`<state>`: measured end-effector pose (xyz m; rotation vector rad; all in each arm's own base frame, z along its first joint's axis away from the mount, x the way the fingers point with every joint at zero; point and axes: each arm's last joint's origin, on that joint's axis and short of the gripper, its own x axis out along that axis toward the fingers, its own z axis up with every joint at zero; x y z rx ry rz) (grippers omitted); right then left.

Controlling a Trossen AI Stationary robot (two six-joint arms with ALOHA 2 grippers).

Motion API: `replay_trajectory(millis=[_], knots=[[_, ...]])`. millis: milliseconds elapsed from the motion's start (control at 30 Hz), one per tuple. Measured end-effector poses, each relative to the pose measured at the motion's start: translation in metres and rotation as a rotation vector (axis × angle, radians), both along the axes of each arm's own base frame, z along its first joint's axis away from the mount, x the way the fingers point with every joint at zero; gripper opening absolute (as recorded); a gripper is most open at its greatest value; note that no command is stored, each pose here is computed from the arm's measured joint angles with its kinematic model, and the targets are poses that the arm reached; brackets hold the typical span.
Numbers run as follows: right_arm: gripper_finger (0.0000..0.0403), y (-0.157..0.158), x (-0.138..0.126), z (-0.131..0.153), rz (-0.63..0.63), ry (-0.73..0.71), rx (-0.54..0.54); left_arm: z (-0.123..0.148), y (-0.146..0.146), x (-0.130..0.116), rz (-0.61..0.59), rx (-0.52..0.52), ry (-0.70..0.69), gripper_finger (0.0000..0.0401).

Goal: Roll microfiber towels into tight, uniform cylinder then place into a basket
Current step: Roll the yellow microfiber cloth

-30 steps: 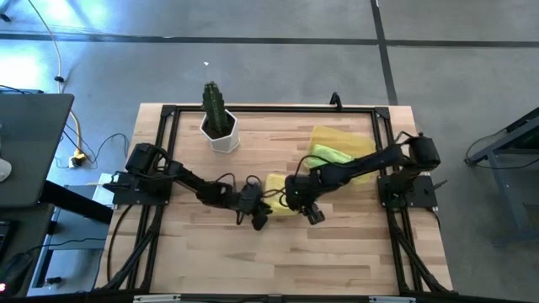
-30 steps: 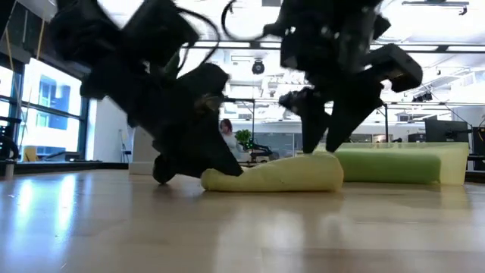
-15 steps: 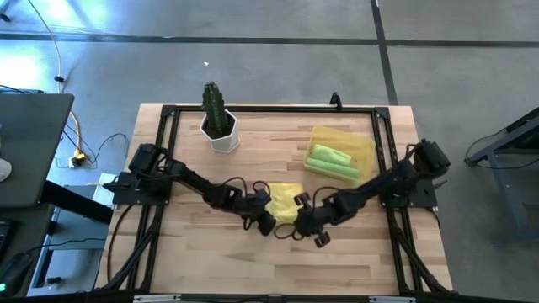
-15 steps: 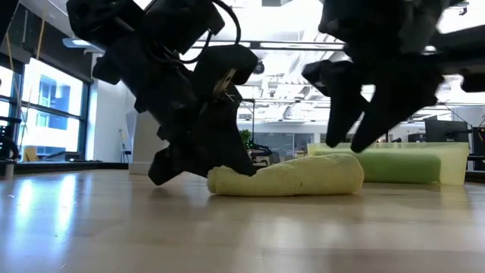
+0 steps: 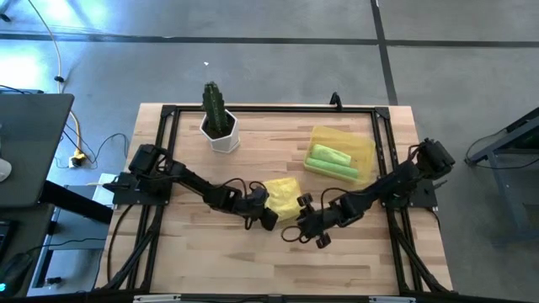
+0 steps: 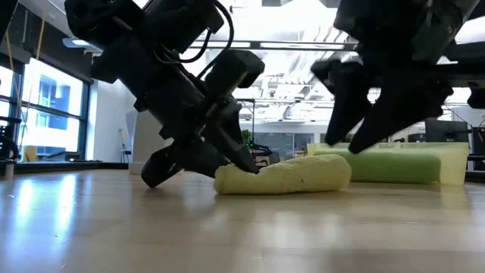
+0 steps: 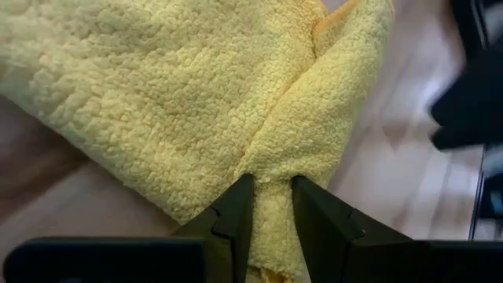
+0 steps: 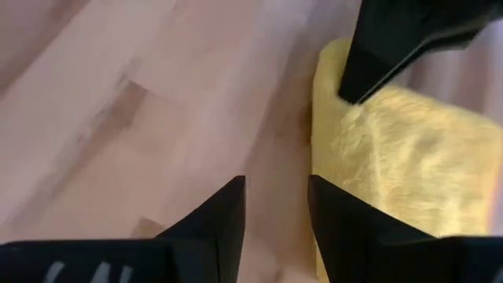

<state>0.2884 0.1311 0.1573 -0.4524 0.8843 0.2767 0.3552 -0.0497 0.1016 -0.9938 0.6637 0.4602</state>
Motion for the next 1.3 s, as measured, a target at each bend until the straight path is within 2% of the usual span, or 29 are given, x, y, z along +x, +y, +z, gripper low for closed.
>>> replay_trajectory(millis=[133, 233, 367, 500, 700, 833, 1067, 1200, 1300], knots=[[0.0129, -0.003, -0.007, 0.008, 0.015, -0.004, -0.102, 0.001, -0.003, 0.001, 0.089, 0.014, -0.017, 0.0059], [0.0129, -0.008, -0.010, 0.008, 0.003, 0.029, -0.137, 0.004, -0.005, 0.004, 0.127, 0.037, -0.032, 0.0035], [0.0129, -0.018, -0.009, 0.006, -0.006, 0.072, -0.176, 0.012, -0.006, 0.011, 0.124, 0.043, -0.065, 0.0010], [0.0129, -0.031, -0.005, 0.005, -0.013, 0.087, -0.209, 0.014, -0.005, 0.013, 0.119, 0.058, -0.071, 0.0003], [0.0129, -0.052, -0.009, -0.011, -0.052, 0.110, -0.198, 0.012, -0.003, 0.010, 0.148, 0.066, -0.040, 0.0007], [0.0129, -0.062, -0.017, -0.029, -0.073, 0.064, -0.178, 0.010, -0.002, 0.008, 0.159, 0.084, -0.012, 0.0007], [0.0129, -0.071, -0.025, -0.042, -0.106, 0.003, -0.138, 0.003, 0.004, 0.010, 0.163, 0.075, 0.003, 0.0007], [0.0124, -0.072, -0.029, -0.046, -0.110, 0.008, -0.121, 0.001, 0.003, 0.012, 0.108, 0.075, 0.000, 0.0011], [0.0101, -0.072, -0.030, -0.047, -0.115, 0.017, -0.093, 0.001, 0.003, 0.013, 0.070, 0.085, -0.005, 0.0025]])
